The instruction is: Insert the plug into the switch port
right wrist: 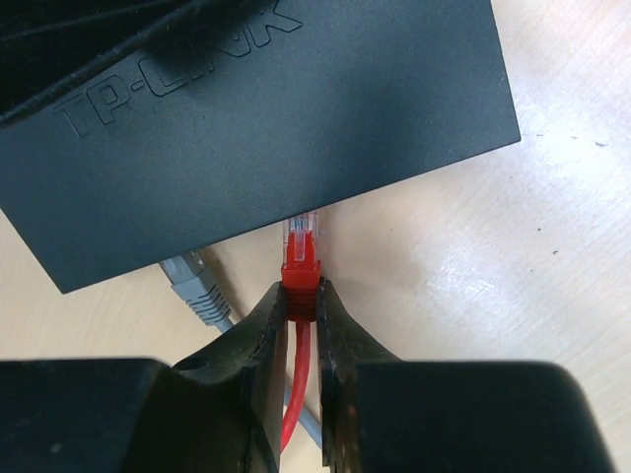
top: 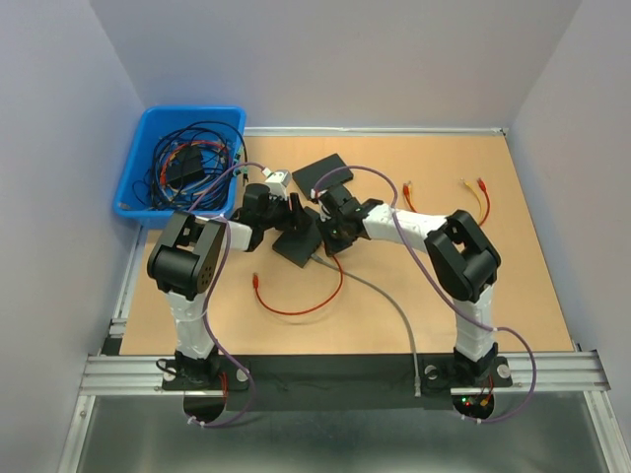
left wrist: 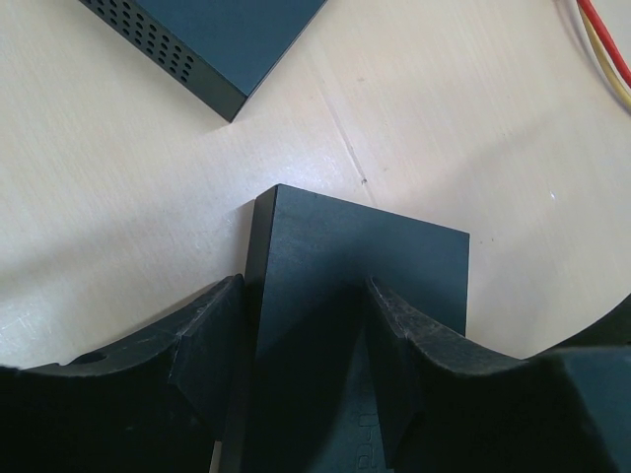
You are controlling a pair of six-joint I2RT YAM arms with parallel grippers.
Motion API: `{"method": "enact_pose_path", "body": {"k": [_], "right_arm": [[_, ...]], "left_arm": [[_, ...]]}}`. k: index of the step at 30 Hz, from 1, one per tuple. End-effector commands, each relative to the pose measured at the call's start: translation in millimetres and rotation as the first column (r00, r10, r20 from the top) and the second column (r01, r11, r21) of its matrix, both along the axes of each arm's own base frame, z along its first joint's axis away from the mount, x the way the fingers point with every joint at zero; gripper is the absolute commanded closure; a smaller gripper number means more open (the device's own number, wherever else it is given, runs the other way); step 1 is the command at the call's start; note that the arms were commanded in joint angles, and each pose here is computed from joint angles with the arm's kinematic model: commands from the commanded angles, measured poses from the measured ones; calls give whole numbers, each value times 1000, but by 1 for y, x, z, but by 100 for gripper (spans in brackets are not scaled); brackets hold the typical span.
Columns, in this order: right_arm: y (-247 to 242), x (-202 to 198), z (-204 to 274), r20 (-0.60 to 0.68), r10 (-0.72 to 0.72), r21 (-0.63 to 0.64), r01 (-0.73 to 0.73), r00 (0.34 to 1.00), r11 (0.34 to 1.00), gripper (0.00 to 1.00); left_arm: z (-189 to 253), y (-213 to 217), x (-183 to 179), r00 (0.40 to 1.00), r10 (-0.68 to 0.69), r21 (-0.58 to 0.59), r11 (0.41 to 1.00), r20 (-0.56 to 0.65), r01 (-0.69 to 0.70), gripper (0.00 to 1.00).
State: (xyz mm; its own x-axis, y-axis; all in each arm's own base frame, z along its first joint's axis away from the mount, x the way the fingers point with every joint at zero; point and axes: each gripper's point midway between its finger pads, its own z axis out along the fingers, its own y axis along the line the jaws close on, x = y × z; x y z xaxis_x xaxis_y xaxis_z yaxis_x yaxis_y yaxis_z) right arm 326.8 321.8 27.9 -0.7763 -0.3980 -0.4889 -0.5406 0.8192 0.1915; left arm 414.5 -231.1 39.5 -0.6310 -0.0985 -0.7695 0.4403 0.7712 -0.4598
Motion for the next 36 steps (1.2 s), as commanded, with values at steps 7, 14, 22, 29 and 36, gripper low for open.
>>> {"method": "enact_pose_path", "body": {"k": [7,14,22,29,36], "right_arm": [[38,4,24,71,61,50,-64,996,997,100],[43,11,39,129,20,41,-25,991,999,100],[29,27,37,200,-21,-36,29,980,999,100],[30,29,35,223,56,-68,-42,973,997,100],[40,38,55,308,125,-45,-117,943,992,100]], "left_arm": [[-3,-7,-8,1000,-27,15,1000,-13,28,41],[-4,-7,-8,999,-29,16,999,-16,30,41],[-3,-7,-8,999,-32,17,999,-11,33,41],[-5,-11,-11,999,-46,12,999,-22,46,41],[-9,-18,-16,996,-78,2,997,-46,78,41]]}}
